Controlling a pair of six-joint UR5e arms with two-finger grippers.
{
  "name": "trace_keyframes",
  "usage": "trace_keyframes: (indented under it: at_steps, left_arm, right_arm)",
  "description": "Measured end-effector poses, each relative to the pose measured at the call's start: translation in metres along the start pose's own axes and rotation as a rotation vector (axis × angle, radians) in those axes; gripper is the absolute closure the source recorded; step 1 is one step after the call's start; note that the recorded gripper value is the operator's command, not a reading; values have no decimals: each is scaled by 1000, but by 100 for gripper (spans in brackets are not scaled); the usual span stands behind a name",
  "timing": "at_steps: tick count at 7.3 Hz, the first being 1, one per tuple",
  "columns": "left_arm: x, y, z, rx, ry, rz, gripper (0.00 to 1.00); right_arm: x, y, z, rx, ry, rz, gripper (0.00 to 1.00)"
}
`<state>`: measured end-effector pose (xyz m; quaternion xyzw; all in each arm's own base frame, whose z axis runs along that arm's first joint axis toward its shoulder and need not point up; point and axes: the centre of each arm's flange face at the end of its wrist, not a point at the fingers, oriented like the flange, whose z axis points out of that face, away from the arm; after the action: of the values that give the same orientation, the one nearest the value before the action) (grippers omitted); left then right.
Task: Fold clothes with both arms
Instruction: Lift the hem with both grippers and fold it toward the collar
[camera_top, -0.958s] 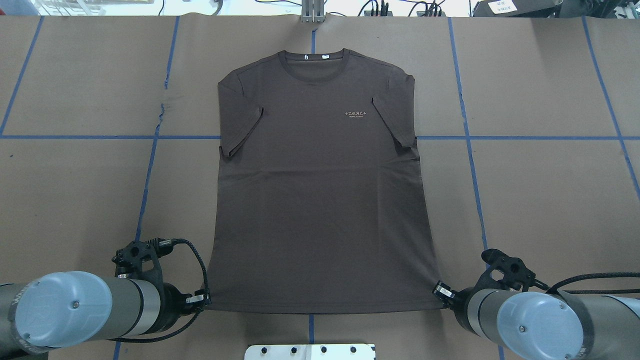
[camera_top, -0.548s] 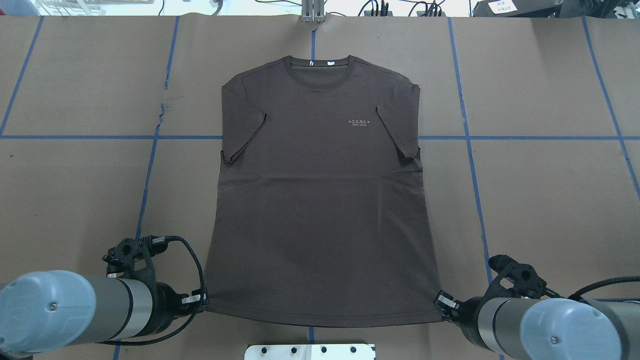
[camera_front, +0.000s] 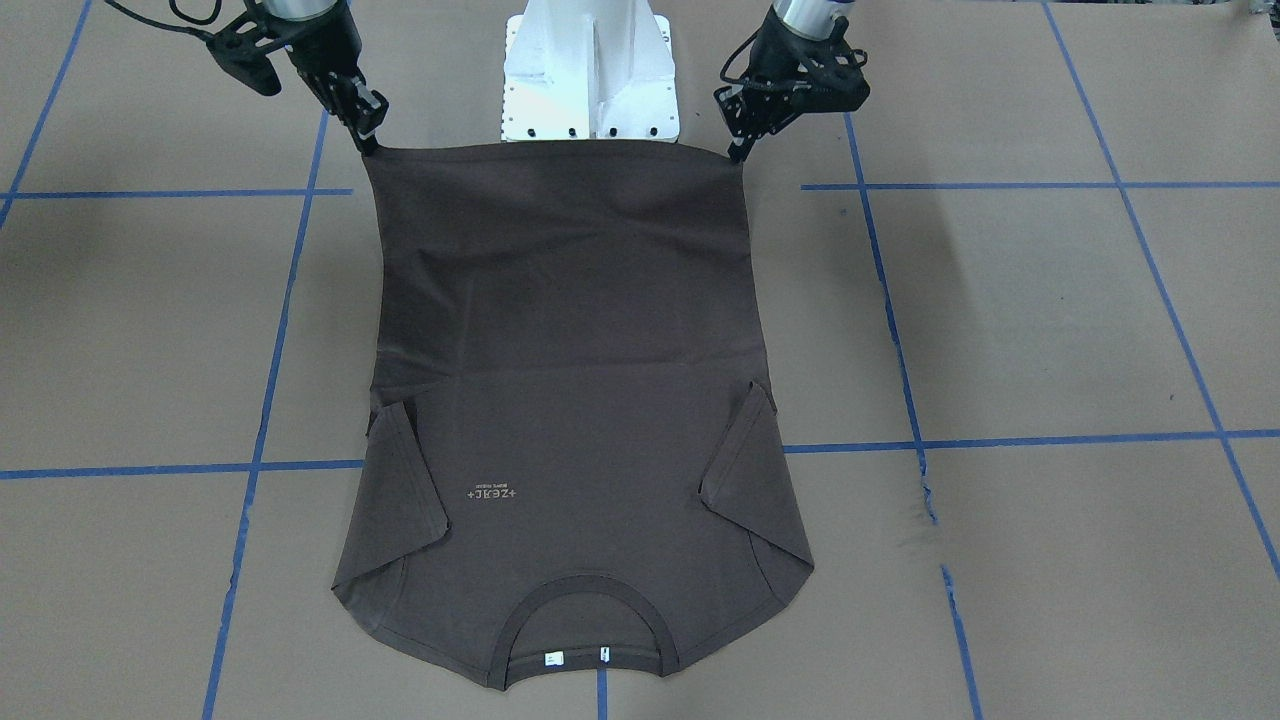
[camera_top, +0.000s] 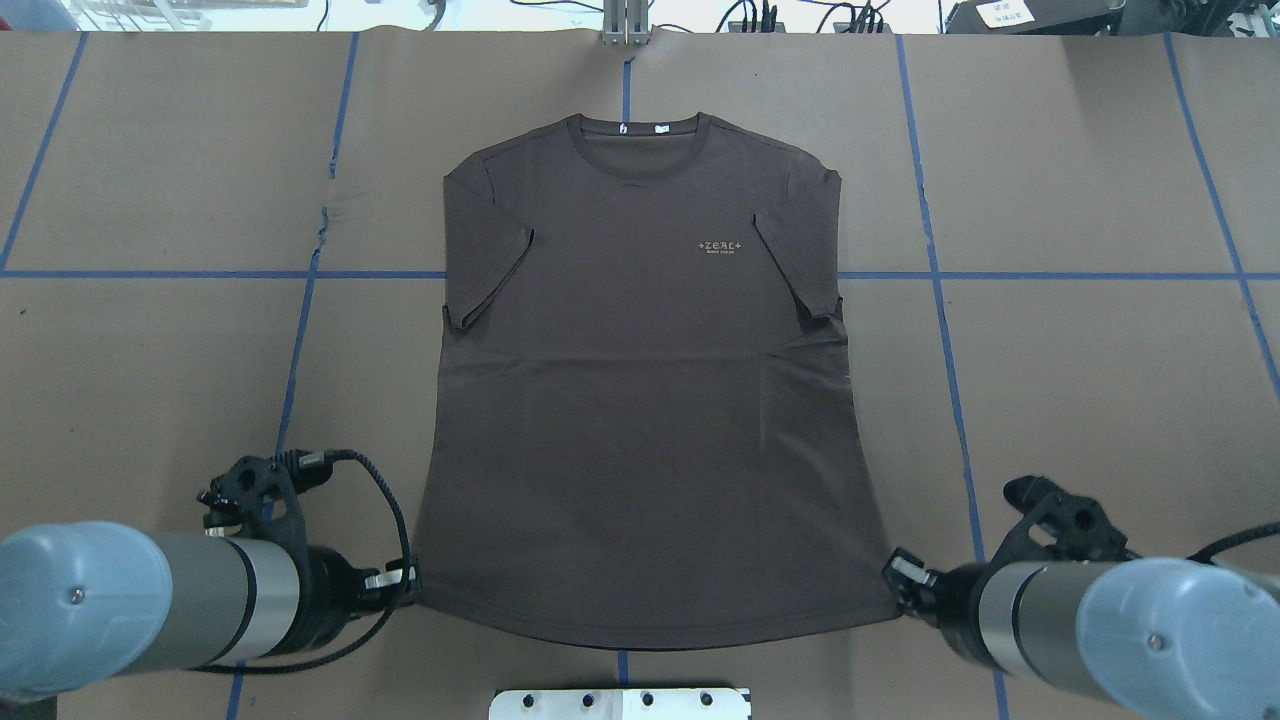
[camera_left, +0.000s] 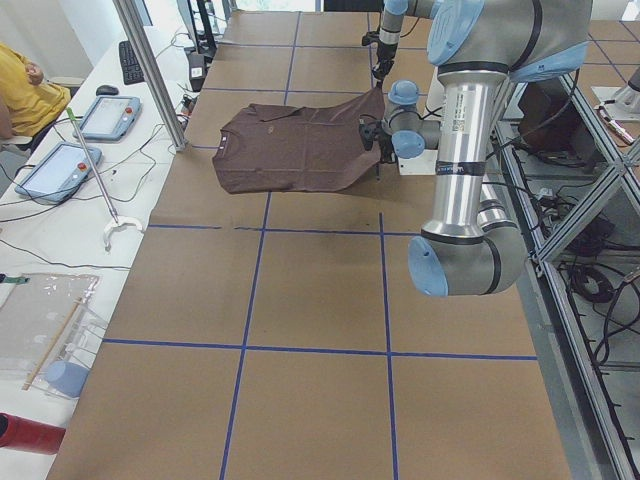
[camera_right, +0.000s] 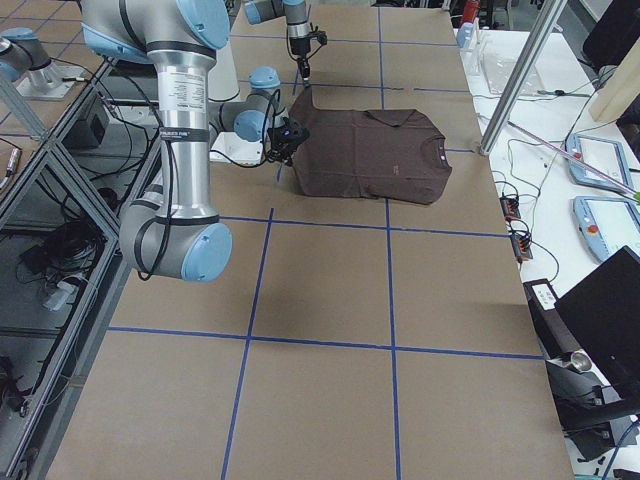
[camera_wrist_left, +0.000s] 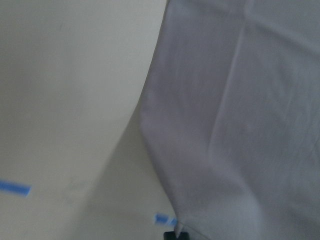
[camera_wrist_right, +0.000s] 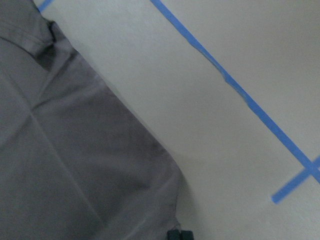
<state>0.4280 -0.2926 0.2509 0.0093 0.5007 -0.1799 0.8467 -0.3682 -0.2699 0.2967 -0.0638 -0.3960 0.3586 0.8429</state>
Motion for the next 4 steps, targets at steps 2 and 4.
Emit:
trace_keyframes:
  at_steps: [2,4]
  left_arm:
    - [24,-85,39,121,-39,79,100]
    - [45,-176,79,217,-71,105,100]
  right_arm:
    - [-61,-59,32,78,-4,-2,100]
    - [-110,-126,65,158,33,-40,100]
